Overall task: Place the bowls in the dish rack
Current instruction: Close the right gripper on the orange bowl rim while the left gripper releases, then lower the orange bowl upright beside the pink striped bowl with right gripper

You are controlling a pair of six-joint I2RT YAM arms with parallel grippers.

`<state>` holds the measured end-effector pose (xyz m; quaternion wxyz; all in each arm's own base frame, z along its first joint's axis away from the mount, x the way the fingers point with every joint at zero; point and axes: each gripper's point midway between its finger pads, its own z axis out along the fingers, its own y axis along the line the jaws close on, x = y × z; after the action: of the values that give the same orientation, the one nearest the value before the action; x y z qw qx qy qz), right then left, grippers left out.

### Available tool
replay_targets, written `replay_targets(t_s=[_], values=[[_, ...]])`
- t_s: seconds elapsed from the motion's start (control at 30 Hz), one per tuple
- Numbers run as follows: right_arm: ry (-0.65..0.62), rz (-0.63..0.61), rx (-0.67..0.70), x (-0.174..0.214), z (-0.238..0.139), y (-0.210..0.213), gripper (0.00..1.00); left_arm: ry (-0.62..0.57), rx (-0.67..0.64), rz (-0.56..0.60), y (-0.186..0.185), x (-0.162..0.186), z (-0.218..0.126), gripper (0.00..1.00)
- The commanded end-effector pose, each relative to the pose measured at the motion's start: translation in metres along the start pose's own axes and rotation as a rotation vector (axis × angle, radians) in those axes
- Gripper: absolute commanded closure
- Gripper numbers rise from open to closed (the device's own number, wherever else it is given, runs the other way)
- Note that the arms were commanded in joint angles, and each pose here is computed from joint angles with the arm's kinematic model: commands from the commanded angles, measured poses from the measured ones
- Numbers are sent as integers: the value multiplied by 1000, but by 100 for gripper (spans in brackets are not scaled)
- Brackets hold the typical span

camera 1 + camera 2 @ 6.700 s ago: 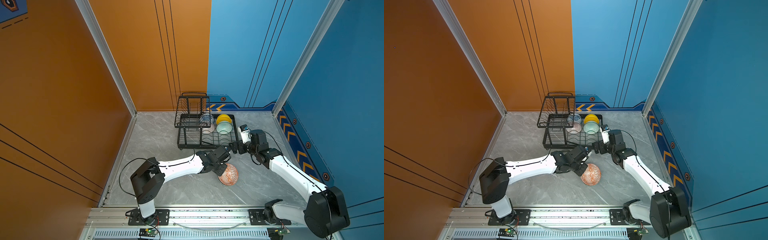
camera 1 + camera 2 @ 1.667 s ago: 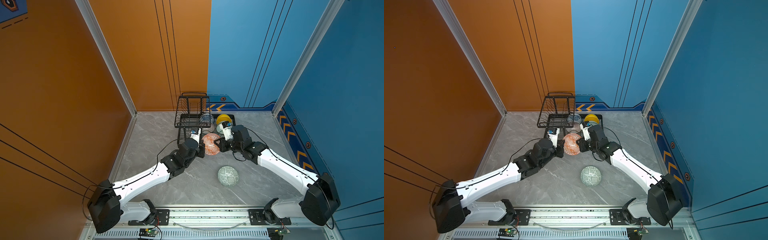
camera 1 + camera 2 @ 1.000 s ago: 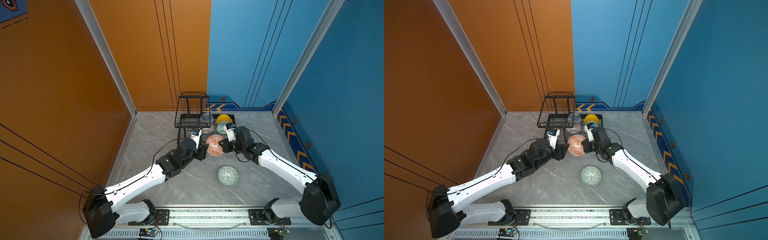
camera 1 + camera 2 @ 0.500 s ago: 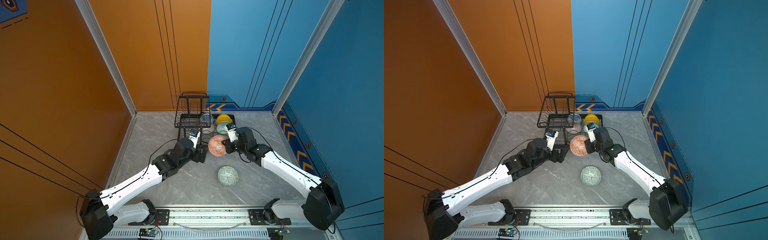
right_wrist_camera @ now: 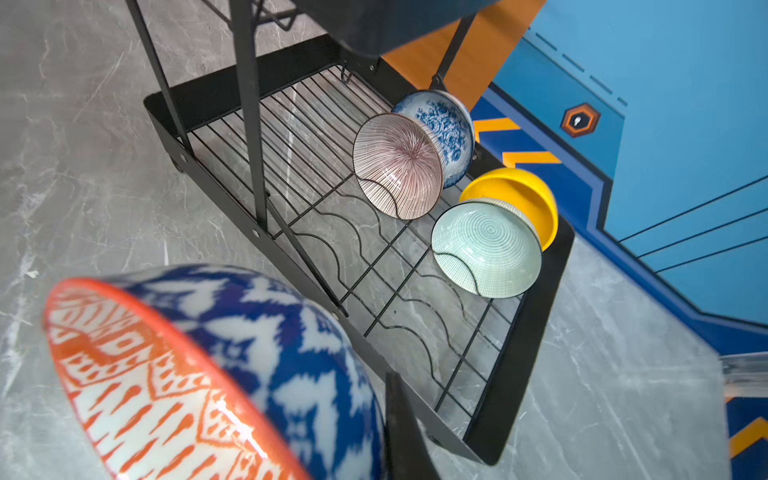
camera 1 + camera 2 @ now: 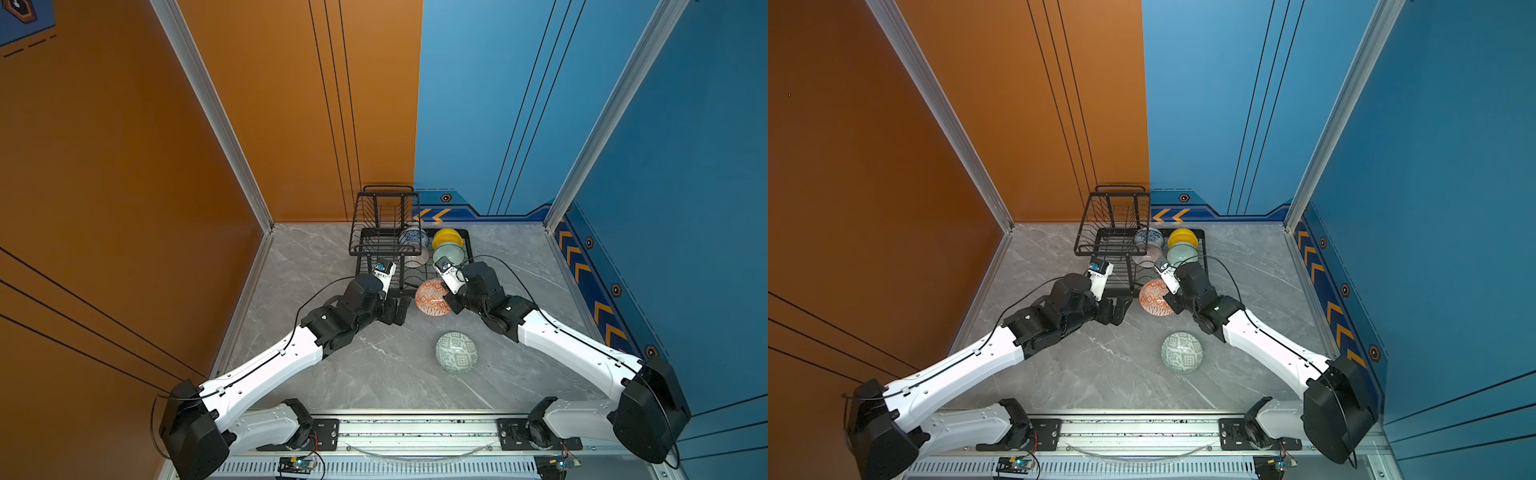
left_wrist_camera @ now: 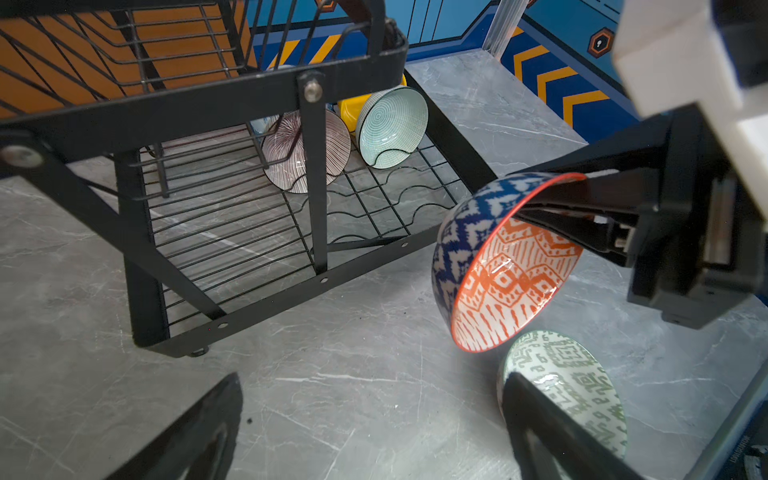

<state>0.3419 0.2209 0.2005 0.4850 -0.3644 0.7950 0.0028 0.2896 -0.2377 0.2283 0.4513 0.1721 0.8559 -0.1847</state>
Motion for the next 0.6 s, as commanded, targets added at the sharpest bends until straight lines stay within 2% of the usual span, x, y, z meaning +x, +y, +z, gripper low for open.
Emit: replay_targets(t_s=[0.0, 0.17, 0.27, 0.57], values=[[-90, -149, 155, -26, -11, -23, 100, 14, 9, 5, 2, 0, -1, 2], [-125, -291, 248, -31, -12, -28, 100, 18, 0, -3, 7, 3, -2, 2], [-170, -394, 259, -39, -14, -16, 100, 22, -1, -7, 9, 5, -1, 2], [-124, -554, 403, -51, -1, -33, 100, 28, 0, -16, 10, 8, 0, 2]])
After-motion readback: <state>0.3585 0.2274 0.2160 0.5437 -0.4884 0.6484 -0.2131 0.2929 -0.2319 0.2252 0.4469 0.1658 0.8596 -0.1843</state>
